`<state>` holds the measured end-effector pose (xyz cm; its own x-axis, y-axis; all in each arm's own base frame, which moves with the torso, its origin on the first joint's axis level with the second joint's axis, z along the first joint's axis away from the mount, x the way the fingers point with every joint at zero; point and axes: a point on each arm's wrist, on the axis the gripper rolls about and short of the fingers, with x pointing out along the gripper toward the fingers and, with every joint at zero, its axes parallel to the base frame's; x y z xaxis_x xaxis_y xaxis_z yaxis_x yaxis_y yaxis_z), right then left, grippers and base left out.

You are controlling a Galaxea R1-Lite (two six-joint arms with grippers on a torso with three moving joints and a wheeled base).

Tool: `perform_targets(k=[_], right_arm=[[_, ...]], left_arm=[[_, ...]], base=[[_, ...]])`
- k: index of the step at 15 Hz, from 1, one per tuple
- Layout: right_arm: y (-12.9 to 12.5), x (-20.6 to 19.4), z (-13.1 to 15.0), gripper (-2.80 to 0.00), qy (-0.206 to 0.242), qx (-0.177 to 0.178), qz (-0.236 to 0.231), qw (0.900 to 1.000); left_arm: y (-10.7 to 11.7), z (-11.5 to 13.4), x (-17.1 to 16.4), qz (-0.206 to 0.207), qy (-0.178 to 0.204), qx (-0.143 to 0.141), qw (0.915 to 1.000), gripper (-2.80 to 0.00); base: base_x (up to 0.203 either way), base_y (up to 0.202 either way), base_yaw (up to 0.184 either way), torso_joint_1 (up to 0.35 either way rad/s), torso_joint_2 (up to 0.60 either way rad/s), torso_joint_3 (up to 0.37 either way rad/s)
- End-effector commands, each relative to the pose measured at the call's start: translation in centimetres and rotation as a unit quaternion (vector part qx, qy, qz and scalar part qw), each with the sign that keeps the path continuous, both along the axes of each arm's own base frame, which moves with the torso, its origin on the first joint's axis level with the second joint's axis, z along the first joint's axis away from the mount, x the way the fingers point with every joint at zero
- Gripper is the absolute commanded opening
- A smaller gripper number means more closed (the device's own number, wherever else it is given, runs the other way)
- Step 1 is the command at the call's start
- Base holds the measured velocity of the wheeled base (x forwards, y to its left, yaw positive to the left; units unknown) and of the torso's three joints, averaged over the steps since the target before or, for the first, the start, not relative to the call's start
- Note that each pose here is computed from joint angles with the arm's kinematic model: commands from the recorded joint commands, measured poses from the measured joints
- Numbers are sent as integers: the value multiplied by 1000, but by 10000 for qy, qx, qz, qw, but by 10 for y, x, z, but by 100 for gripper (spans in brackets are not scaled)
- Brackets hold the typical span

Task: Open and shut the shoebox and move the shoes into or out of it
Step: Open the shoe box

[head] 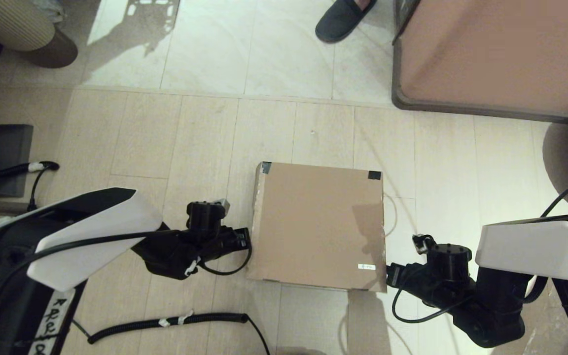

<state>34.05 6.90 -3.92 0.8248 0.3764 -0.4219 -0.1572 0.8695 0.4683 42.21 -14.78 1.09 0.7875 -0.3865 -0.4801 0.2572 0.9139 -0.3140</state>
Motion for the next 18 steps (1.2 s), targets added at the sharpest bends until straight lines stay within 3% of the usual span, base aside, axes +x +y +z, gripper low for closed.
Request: perform_targets(k=[1,3,6,12,18], right_arm=[[0,-1,0,-280,-3,42,5,10000],[0,-2,2,-280,45,177,-54,9998],[0,-1,17,-280,56,674,-247,9974],[-1,-12,32,-280,144,1010,-337,9942],[6,-22,46,-280,111,1120,-211,9934]], left_arm=[[-1,4,0,-6,-51,-32,10000,-280],[-3,5,-1,-21,-50,-47,10000,-280],[-11,12,-5,42,37,-341,9994,-280],[-14,24,-17,-10,65,-405,9992,-280],[-12,41,-28,-19,-16,-471,9989,-280]], base=[[0,0,0,0,0,0],[0,0,0,0,0,0],[0,0,0,0,0,0],[0,0,0,0,0,0],[0,0,0,0,0,0]])
